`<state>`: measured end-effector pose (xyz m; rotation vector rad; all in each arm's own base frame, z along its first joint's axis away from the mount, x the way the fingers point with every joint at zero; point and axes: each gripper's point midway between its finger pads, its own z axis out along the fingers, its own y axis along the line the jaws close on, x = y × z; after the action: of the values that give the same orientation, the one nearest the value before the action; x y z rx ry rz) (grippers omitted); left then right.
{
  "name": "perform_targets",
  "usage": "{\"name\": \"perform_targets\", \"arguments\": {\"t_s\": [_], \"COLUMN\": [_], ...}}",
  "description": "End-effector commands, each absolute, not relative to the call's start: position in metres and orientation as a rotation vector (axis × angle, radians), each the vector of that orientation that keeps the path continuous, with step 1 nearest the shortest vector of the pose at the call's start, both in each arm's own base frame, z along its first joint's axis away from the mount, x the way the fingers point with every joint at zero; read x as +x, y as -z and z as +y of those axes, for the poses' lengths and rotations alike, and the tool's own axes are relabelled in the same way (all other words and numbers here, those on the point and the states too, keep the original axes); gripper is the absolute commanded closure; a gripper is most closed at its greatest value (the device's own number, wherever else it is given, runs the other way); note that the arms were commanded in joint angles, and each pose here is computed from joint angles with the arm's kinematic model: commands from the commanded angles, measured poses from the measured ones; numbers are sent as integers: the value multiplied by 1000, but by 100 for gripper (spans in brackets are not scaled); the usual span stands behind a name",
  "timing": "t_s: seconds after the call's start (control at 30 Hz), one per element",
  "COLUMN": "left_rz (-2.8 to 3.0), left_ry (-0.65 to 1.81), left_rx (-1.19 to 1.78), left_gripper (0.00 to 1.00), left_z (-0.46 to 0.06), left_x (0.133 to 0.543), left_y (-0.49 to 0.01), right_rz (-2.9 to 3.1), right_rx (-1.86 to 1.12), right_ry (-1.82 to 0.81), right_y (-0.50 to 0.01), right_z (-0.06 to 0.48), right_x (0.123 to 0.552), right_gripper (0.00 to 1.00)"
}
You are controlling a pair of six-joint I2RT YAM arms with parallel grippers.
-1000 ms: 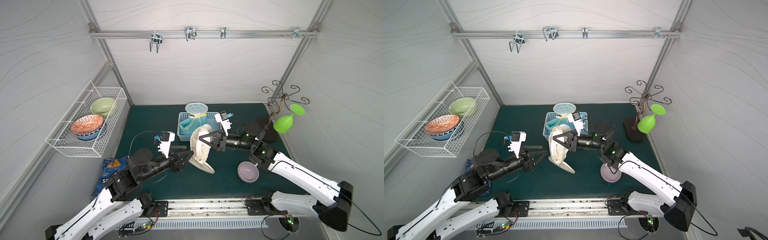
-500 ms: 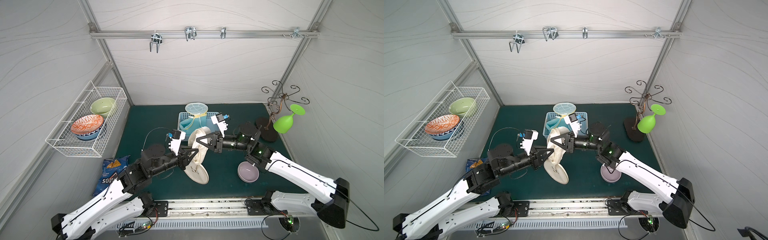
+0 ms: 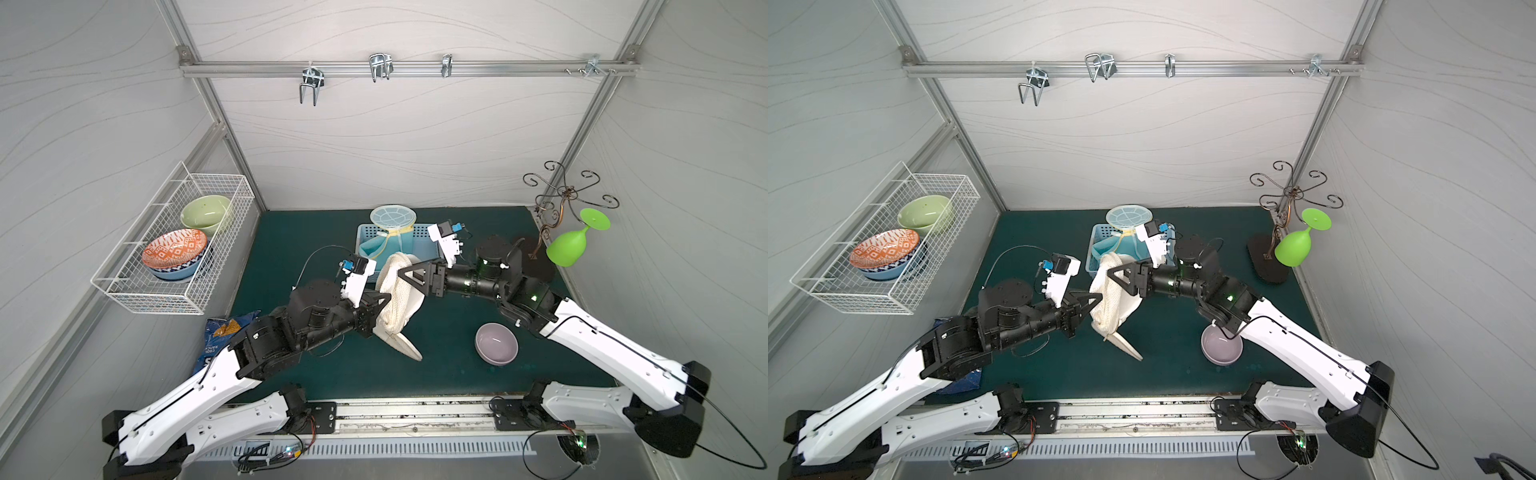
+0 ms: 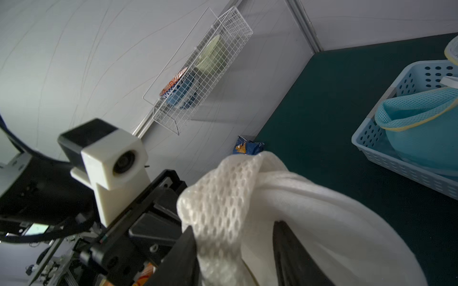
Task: Turn the laundry bag inside out
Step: Turn over the laundry bag.
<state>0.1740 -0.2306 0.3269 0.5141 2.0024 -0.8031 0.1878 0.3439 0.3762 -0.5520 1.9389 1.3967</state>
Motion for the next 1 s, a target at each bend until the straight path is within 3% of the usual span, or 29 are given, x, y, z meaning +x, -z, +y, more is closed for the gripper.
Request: {"name": "perform_targets", "arguments": {"t_s": [0.0,0.1,0.23,0.37,0.47,0.63,0.67,0.77,0.97], "left_rz": [1983,1964,1961,1940,1929,1908,1900,1887,1798], "left_ry": [665,675,655,649,609,531,536,530,545], "left_rx": [511,526,548,563,570,601,605,583,439], "left_gripper": [100,100,100,100,100,100,100,100,100], "left_z": [-221,-222,-223,-225,-224,-225,-226,-225,-195], "left_x": [181,178,179,176,176,175,174,176,176], "left_y": [-337,-341,-342,-347,-349,-351,-352,-356,-373], "right_rz": [2040,2008,2048,2109,2129,2118,2118,2142,2104], "right_rx": [-508,-537,-596,-587,-560,-536,-529,-489,-164], "right_ry": [-1243,-1284,-1353,-1305,-1346,-1466,-1492,-1489,-1324], "right_y": [-362,-374,-375,-361,-354,-358,-359,-351,-318], "right_z": [334,338,353,359,362,365,365,365,319], "right_x": [201,195,185,188,188,180,179,182,220], "right_gripper": [47,48,59,78,66,59,64,100,100]}}
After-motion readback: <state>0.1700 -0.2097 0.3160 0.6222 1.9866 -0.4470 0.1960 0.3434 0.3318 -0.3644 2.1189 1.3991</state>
